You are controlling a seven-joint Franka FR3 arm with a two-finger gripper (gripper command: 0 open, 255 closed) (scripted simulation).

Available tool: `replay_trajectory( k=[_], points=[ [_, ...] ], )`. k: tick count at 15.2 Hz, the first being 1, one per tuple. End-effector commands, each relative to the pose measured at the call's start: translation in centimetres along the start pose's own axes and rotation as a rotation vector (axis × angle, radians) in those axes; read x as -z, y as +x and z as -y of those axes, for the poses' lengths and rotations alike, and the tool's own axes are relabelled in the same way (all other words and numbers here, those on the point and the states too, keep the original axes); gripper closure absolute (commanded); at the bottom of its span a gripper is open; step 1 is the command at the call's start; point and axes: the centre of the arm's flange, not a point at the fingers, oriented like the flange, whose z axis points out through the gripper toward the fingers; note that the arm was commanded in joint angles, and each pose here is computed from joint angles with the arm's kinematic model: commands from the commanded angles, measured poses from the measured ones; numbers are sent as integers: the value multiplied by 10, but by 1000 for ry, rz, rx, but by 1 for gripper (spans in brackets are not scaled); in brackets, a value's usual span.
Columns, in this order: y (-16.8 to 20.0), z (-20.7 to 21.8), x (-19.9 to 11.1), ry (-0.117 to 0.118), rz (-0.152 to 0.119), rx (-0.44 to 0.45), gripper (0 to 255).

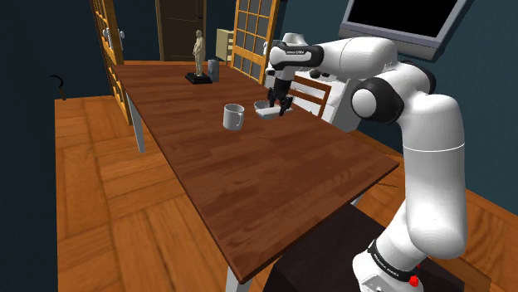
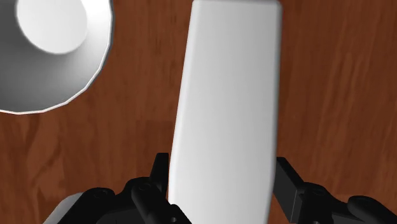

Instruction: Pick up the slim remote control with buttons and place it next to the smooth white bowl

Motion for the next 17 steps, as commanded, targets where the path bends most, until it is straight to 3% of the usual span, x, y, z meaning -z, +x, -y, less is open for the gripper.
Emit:
replay_trajectory(
  k=[1,17],
  points=[
    [0,-2,-10,-1,0,0,255],
    [0,-2,-94,-1,0,0,255]
  ],
)
